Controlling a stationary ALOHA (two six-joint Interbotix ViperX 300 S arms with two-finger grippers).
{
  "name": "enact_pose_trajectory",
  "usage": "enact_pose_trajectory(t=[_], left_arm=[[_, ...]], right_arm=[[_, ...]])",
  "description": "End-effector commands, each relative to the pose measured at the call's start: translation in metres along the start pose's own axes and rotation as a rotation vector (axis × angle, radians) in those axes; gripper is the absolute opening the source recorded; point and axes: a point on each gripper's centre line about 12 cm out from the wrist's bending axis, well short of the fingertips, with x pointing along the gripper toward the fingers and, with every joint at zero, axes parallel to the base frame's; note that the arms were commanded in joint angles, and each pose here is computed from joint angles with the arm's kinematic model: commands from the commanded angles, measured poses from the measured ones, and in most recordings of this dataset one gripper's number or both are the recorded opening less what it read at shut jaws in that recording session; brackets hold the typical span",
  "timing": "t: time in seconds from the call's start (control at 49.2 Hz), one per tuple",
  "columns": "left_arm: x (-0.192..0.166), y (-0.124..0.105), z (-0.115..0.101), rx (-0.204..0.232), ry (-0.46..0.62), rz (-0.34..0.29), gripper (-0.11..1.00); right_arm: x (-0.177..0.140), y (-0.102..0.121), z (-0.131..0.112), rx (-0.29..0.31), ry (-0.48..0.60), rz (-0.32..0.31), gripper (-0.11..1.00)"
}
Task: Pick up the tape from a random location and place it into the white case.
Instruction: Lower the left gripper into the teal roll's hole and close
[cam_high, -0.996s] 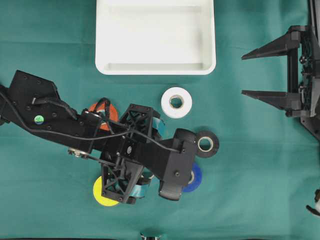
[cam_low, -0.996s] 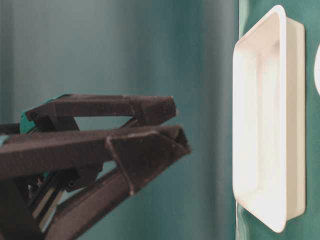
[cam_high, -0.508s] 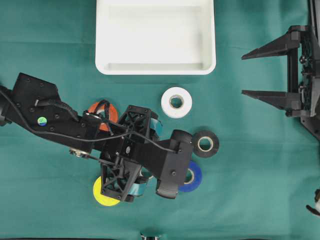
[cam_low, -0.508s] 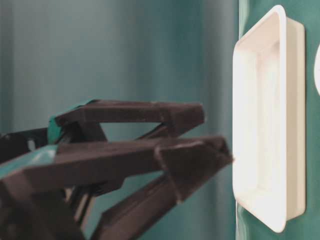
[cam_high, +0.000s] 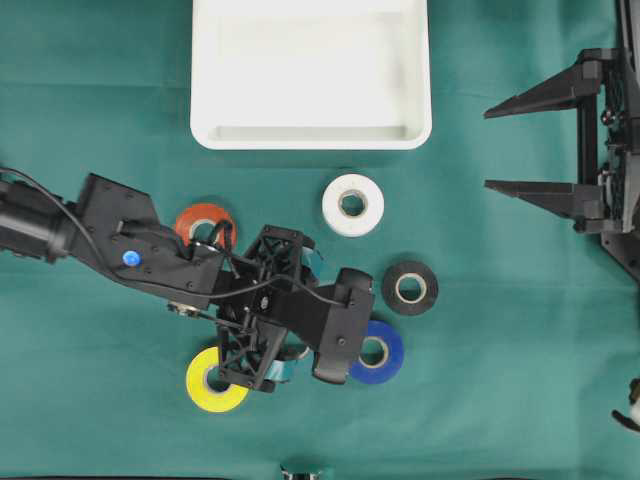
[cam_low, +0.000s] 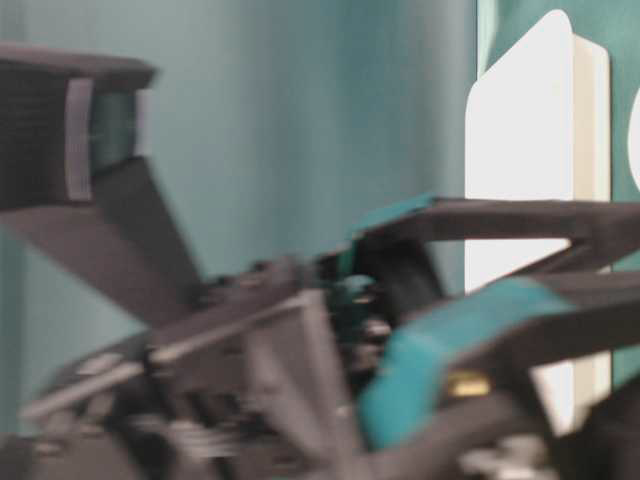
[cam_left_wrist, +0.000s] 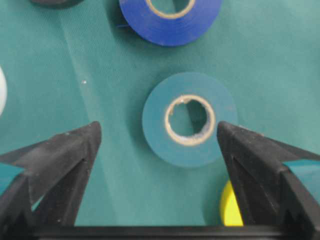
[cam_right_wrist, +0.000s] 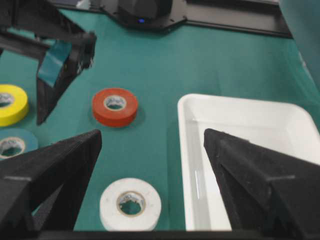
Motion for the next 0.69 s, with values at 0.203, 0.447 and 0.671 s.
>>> enact_pose_trajectory(t=[0.203,0.447,0.671], left_arm=[[0.028,0.004,-0.01,-0.002,-0.02,0.005,0.99],[0.059,0.004,-0.025,0.022,0.038,0.006,0.99],[0.061,0.004,-0.026,0.023,0.041,0.006,0.99]], right_arm=[[0.001,0.0,0.008,-0.001,-0.014,-0.001,0.91],[0.002,0.0,0.008,-0.001,-0.012,-0.001,0.91],[0.002,0.0,0.007,-0.002,-0.003,0.0,0.91]])
